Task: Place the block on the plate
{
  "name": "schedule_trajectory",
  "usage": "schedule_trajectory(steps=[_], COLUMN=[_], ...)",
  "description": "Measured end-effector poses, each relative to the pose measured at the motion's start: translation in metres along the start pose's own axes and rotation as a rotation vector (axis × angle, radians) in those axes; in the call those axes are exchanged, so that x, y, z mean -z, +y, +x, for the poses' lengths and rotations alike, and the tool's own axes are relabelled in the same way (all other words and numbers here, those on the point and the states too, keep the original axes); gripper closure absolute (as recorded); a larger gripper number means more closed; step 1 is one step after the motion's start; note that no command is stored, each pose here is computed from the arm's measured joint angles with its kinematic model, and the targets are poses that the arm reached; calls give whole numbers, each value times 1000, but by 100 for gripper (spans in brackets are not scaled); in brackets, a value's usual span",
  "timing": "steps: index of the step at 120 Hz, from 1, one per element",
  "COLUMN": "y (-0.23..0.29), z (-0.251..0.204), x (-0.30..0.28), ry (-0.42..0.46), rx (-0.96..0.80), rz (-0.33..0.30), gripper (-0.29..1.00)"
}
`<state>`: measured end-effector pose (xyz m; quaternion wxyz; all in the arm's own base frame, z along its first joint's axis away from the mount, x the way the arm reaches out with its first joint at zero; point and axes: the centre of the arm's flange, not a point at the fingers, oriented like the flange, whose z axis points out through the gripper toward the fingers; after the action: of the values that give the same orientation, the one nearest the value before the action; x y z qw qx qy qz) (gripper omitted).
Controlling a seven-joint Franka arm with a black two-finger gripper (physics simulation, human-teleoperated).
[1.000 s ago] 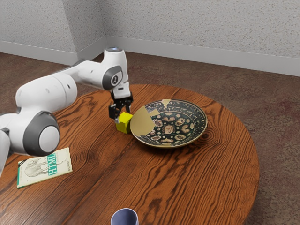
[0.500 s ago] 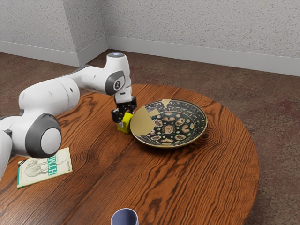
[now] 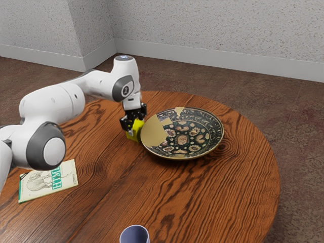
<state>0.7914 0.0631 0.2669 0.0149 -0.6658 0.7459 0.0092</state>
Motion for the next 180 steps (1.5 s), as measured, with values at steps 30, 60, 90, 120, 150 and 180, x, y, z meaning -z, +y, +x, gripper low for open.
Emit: schedule_trajectory(steps=[30, 60, 90, 120, 150, 180], y=[3, 7, 2, -7, -14, -21], z=[-13, -13, 28, 112, 170, 190], x=[18, 68, 93, 92, 86, 57], ry=[-3, -16, -24, -30, -20, 26], rx=[12, 12, -30, -112, -151, -145], rz=[14, 54, 71, 61, 79, 84], gripper=[26, 27, 26, 26, 26, 26])
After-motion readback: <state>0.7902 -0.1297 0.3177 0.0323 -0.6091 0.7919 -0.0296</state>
